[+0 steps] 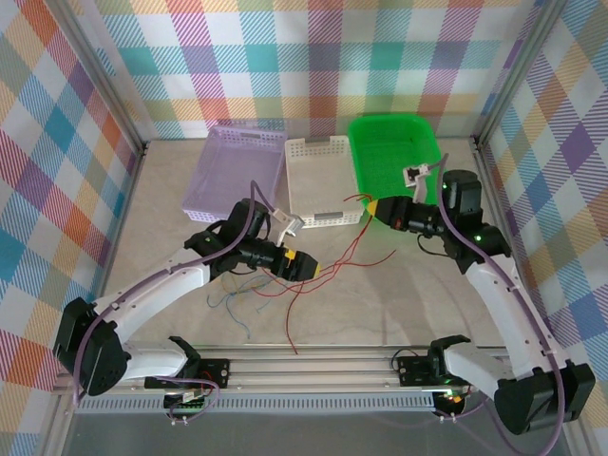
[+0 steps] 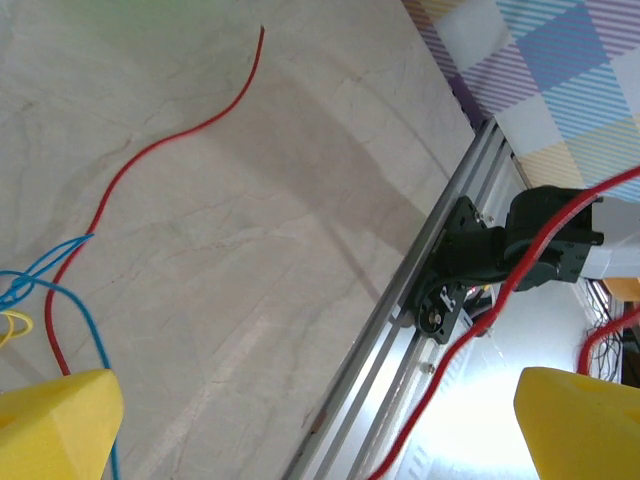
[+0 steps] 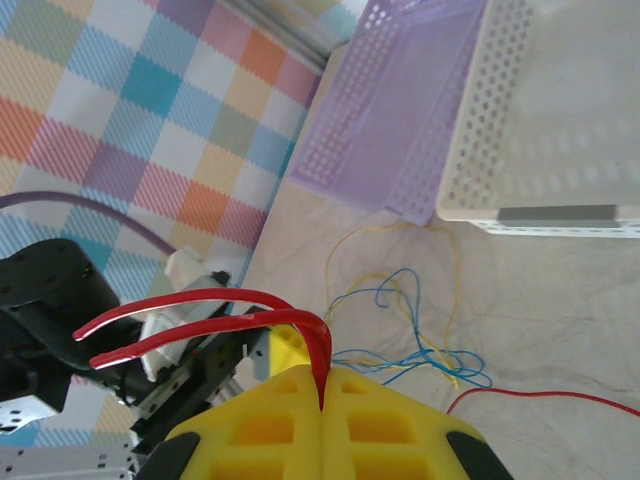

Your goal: Untangle the cables

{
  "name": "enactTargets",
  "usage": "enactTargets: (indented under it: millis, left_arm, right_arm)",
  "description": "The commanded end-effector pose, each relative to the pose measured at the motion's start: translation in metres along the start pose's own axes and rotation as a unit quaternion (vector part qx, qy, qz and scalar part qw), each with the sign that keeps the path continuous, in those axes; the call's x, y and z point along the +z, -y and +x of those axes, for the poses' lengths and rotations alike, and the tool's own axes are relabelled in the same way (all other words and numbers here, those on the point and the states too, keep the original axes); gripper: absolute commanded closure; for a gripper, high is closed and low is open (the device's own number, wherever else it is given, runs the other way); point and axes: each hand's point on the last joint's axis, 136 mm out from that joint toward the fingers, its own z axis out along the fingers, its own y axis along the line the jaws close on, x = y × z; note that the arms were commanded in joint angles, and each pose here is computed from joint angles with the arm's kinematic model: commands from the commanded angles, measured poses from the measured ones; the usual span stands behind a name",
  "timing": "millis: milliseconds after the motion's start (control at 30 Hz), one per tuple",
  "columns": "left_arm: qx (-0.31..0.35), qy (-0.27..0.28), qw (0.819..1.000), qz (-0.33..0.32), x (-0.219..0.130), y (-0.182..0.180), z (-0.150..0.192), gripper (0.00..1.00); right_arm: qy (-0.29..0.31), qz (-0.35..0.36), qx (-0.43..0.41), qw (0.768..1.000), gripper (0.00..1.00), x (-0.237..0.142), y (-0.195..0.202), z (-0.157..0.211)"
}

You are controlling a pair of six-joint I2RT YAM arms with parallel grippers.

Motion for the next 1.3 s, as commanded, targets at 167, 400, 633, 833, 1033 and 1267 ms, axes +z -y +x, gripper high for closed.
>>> enactTargets:
  millis: [167, 400, 633, 833, 1033, 1267]
  left_arm:
    - [0.013, 0.006, 0.999, 0.036, 0.001, 0.018, -0.004, 0.00]
    - [0.015, 0.021, 0.999, 0.043, -0.003, 0.023, -0.008, 0.00]
    - [0.003, 0.011, 0.998, 0.058, 0.001, 0.025, -0.006, 0.00]
    - [0.001, 0.006, 0.998, 0.064, 0.002, 0.026, -0.005, 0.01]
    - [0.003, 0.002, 0.997, 0.072, 0.003, 0.028, -0.004, 0.14]
    - [0.003, -0.003, 0.997, 0.075, 0.005, 0.028, -0.005, 0.57]
  right_arm:
    - [-0.033, -0.019, -0.017, 0.999, 1.00, 0.020, -0.012, -0.002]
    - [-0.037, -0.018, -0.008, 0.999, 1.00, 0.029, -0.006, -0.003]
    - [-0.053, -0.040, -0.009, 0.998, 1.00, 0.045, -0.018, -0.003]
    - [-0.064, -0.036, -0.017, 0.997, 1.00, 0.060, -0.022, 0.001]
    - [-0.061, -0.032, -0.015, 0.997, 1.00, 0.061, -0.021, -0.001]
    - [-0.069, -0.043, -0.005, 0.997, 1.00, 0.066, -0.020, 0.002]
